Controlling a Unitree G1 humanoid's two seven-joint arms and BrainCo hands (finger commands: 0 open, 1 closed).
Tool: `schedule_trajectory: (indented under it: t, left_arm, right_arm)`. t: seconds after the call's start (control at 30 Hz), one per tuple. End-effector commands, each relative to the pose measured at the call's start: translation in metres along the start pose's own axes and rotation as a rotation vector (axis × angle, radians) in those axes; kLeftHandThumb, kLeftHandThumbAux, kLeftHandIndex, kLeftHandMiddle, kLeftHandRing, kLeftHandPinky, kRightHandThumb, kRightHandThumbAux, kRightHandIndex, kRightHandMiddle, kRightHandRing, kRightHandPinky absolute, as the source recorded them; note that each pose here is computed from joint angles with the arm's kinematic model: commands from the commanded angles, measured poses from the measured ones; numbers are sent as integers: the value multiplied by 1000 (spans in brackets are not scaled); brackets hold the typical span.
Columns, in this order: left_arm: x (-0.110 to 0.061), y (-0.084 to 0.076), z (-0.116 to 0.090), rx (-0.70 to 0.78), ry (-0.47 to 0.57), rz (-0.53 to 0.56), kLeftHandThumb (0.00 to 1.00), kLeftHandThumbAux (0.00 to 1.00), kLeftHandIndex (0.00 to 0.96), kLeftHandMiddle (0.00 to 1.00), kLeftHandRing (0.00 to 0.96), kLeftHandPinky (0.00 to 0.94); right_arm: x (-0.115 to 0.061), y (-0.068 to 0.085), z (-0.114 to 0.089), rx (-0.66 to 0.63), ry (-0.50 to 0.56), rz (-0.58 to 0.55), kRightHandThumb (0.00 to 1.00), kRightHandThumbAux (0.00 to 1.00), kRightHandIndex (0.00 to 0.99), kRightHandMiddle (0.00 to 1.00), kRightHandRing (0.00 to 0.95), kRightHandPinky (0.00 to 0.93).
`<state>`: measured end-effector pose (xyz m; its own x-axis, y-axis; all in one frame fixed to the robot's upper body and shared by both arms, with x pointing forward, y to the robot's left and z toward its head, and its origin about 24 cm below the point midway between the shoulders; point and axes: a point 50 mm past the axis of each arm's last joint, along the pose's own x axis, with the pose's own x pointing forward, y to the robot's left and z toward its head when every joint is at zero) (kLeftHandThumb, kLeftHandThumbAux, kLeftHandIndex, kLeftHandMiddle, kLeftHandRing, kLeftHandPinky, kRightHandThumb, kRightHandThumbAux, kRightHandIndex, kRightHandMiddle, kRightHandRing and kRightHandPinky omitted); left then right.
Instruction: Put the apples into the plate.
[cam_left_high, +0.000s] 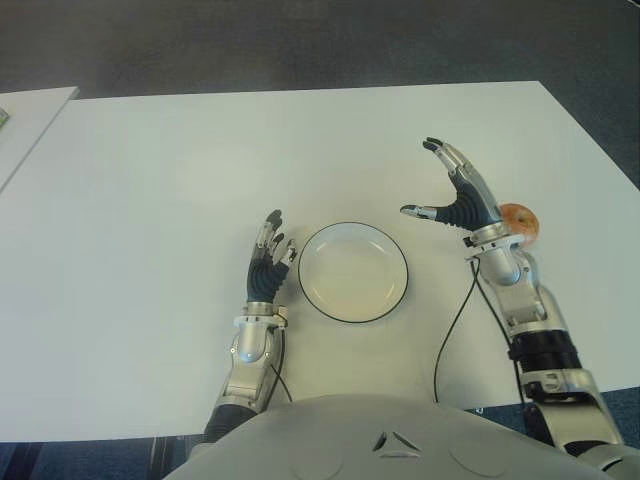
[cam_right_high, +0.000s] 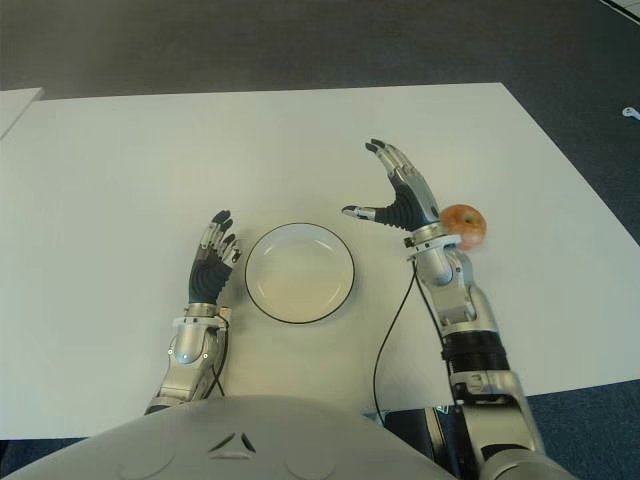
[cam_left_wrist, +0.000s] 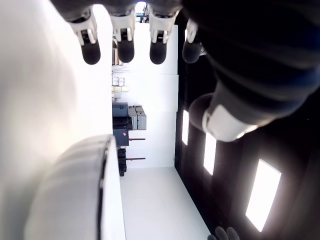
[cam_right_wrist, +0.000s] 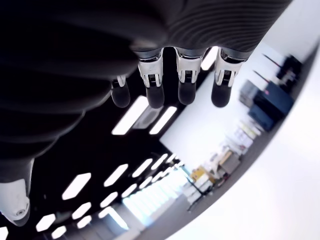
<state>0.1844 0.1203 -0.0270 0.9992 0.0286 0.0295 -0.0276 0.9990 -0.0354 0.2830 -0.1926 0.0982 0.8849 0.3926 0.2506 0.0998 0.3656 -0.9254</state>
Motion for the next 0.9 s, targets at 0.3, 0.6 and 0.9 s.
schedule_trajectory:
  t: [0.3,0.6,0.9]
  left_arm:
    - [-24,3,-30,19,166,32,0,571,0,0,0,0]
    - [-22,4,-33,54,193,35,0,606,0,0,0,0]
    - [-22,5,-35,66,192,24,0,683,5,0,0,0]
  right_arm:
    - [27,-37,-6,-568,-124,158,332,461,0,0,0,0]
    - [33,-45,-15,-659,-122,174,316,422,0,0,0,0]
    - [37,-47,-38,-717,-83,216,259,352,0,0,0,0]
